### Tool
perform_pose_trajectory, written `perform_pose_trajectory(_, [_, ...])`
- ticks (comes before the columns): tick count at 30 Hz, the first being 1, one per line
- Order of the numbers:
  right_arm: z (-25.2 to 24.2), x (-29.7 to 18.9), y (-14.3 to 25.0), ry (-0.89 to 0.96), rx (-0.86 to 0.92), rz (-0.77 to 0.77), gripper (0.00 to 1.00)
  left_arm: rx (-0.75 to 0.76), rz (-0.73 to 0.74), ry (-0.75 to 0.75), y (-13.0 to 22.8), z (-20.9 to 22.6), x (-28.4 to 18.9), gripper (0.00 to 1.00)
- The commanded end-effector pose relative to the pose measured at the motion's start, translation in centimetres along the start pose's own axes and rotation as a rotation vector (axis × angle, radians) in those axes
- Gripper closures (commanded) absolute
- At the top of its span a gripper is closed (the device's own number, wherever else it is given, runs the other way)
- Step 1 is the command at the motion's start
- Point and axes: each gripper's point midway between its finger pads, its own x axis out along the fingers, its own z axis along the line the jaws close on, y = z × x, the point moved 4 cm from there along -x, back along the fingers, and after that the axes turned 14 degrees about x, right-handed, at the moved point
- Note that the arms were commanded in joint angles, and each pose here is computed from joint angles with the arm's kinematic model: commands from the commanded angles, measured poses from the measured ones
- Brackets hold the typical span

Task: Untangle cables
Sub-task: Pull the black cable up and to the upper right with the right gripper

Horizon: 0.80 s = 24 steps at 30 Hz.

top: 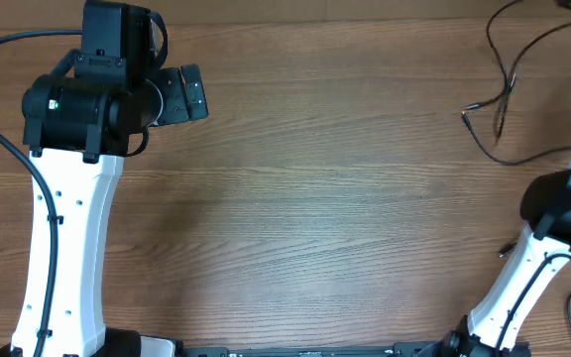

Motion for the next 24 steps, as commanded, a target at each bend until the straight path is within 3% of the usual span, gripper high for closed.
perform_pose_trajectory(1, [-1.7, 2.7, 1.7, 0.032, 0.021, 0.07, 0.96, -0.013, 0.005, -0.012, 0.0, 0.3, 0.2, 0.0])
perform_pose_trajectory(9, [-9.0, 8.2, 5.3, 0.229, 0.025, 0.218, 0.96, -0.013, 0.005, -0.012, 0.0, 0.3, 0.2, 0.0])
perform_pose_trajectory(16, [-14.6, 9.8, 4.7, 0.337, 0.089, 0.253, 0.96, -0.013, 0.005, -0.012, 0.0, 0.3, 0.2, 0.0])
perform_pose_trajectory(18, [-15.7, 9.8, 4.1, 0.346, 0.105, 0.252, 0.62, -0.013, 0.005, -0.012, 0.0, 0.3, 0.2, 0.0])
perform_pose_trajectory(19, [-16.0, 9.9, 4.0, 0.342, 0.114, 0.258, 0.32, -0.013, 0.005, -0.012, 0.0, 0.3, 0.2, 0.0])
perform_pose_trajectory(20, [-16.1, 9.9, 4.0, 0.331, 0.122, 0.268, 0.09, -0.013, 0.005, -0.012, 0.0, 0.3, 0.2, 0.0])
perform_pose_trajectory(21, [-16.1, 9.9, 4.0, 0.315, 0.132, 0.282, 0.0, -0.013, 0.005, -0.012, 0.0, 0.3, 0.2, 0.0])
perform_pose_trajectory(24, [-15.7, 9.9, 4.4, 0.247, 0.161, 0.342, 0.0, -0.013, 0.005, -0.012, 0.0, 0.3, 0.2, 0.0])
